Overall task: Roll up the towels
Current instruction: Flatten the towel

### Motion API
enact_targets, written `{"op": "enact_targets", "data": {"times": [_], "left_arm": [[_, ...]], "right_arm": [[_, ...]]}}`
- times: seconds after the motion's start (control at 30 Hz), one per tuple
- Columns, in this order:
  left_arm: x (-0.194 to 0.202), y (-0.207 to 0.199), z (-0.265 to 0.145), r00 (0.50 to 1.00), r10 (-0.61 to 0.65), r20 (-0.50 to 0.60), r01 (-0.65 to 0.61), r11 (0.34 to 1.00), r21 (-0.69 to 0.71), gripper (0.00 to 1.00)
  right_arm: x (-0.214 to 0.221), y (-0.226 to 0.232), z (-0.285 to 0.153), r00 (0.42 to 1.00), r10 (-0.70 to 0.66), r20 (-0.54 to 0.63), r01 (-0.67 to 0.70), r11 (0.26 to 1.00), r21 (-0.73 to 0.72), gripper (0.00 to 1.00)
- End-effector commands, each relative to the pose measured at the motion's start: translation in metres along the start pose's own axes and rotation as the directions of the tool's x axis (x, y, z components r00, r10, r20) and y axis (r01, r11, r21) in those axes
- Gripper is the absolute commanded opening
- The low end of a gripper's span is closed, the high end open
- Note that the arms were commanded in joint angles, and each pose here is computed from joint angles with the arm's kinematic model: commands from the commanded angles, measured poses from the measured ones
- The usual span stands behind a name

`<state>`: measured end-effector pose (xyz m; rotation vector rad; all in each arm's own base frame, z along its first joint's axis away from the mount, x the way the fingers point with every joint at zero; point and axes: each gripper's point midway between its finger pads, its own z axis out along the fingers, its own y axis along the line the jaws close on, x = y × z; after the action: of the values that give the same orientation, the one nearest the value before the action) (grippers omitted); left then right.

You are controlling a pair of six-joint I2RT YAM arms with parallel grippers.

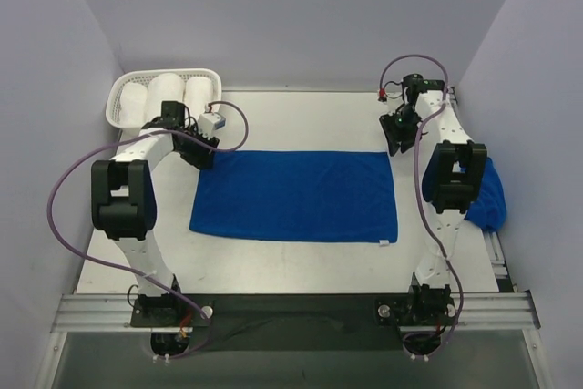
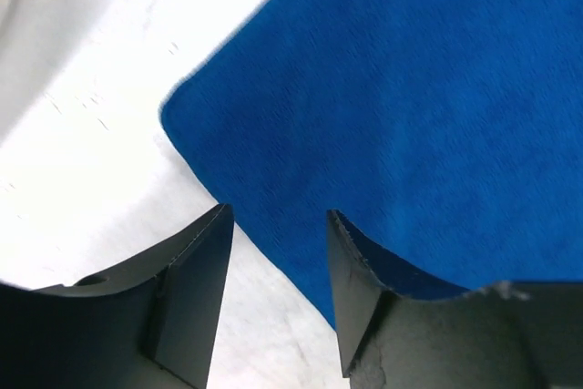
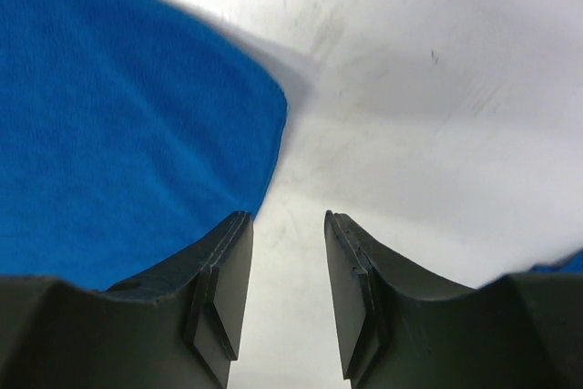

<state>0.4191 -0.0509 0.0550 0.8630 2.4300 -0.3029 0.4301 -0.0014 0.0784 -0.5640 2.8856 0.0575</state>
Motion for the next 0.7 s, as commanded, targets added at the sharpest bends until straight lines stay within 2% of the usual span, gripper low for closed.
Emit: {"op": "enact_targets", "data": {"times": [0.0, 0.2, 0.4, 0.67], "left_arm": [[-0.039, 0.026, 0.004, 0.993, 0.007, 0.117, 0.000, 0.998, -0.059, 0.57], [-0.040, 0.038, 0.017, 0.993, 0.016, 0.113, -0.007, 0.997, -0.083, 0.61], [-0.037, 0.046, 0.030, 0.995, 0.003, 0.100, 0.006, 0.996, -0.089, 0.60], [-0.041, 0.059, 0.028, 0.994, -0.003, 0.108, 0.020, 0.988, -0.155, 0.59]], "right_arm": [[-0.012, 0.006, -0.003, 0.999, 0.034, 0.009, -0.034, 0.998, -0.044, 0.38], [-0.014, 0.004, 0.027, 0.998, 0.047, -0.033, -0.049, 0.997, -0.063, 0.40], [-0.014, 0.002, 0.036, 0.998, 0.045, -0.047, -0.048, 0.997, -0.065, 0.41], [-0.015, 0.004, 0.043, 0.998, 0.032, -0.054, -0.035, 0.997, -0.071, 0.40]]}}
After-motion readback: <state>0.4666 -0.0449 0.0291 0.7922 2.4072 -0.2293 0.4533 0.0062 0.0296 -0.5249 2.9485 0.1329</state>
